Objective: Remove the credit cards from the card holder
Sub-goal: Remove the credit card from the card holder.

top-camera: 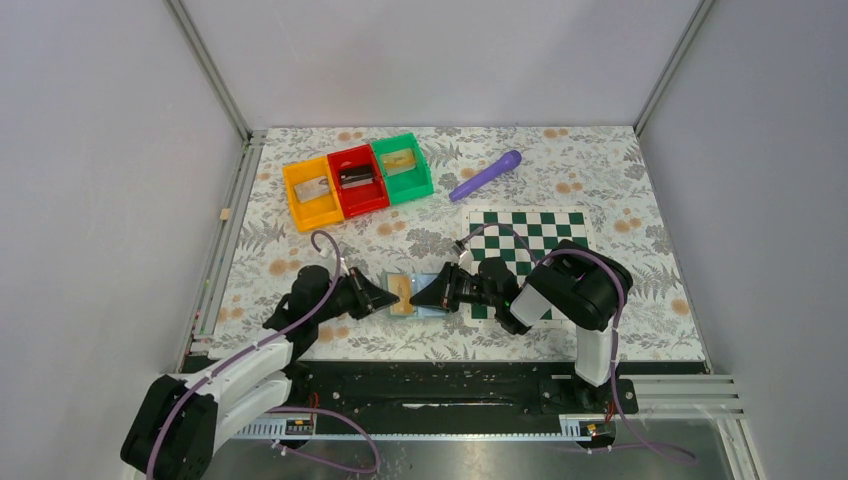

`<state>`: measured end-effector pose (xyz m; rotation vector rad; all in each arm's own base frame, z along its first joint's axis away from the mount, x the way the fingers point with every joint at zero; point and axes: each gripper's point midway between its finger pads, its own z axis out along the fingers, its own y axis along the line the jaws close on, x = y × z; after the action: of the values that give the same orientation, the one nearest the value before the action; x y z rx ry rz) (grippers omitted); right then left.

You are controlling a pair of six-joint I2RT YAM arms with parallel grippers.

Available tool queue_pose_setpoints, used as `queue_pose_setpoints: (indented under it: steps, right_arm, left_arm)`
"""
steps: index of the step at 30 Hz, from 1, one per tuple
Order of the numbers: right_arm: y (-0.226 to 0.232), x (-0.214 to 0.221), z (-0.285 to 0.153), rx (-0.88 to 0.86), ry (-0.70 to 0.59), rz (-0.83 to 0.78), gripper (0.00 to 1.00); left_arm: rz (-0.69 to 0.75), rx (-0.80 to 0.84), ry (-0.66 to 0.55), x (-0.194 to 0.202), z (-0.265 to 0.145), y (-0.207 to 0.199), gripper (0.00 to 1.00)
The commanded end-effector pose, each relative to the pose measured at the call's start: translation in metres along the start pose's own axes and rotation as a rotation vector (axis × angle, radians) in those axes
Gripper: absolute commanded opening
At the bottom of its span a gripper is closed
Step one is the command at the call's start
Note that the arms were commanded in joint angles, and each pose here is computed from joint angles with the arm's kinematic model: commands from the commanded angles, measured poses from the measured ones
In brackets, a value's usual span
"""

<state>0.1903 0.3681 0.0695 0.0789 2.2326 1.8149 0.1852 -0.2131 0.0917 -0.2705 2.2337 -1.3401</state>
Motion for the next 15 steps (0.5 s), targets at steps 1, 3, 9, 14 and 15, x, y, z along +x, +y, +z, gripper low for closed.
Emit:
queue_pose_setpoints:
  steps: [1, 3, 9, 14, 15]
  right_arm:
    - [0.053, 0.006, -0.001, -0.182, 0.047, -0.102, 0.08]
    - [0.056, 0.007, -0.002, -0.189, 0.049, -0.113, 0.0]
    - [0.06, 0.006, -0.005, -0.201, 0.052, -0.122, 0.0]
    - [0.052, 0.005, -0.004, -0.179, 0.05, -0.098, 0.0]
    - [0.05, 0.005, -0.003, -0.175, 0.051, -0.093, 0.0]
  left_arm:
    - [0.002, 0.146, 0.013, -0.001, -0.002, -0.029, 0.0]
    - [-0.027, 0.149, 0.016, -0.001, -0.002, -0.027, 0.0]
    - [-0.044, 0.11, 0.039, -0.005, -0.004, -0.016, 0.07]
    - [-0.058, 0.054, 0.019, -0.009, -0.009, -0.002, 0.2]
    - [-0.056, 0.047, 0.016, -0.01, -0.009, 0.0, 0.2]
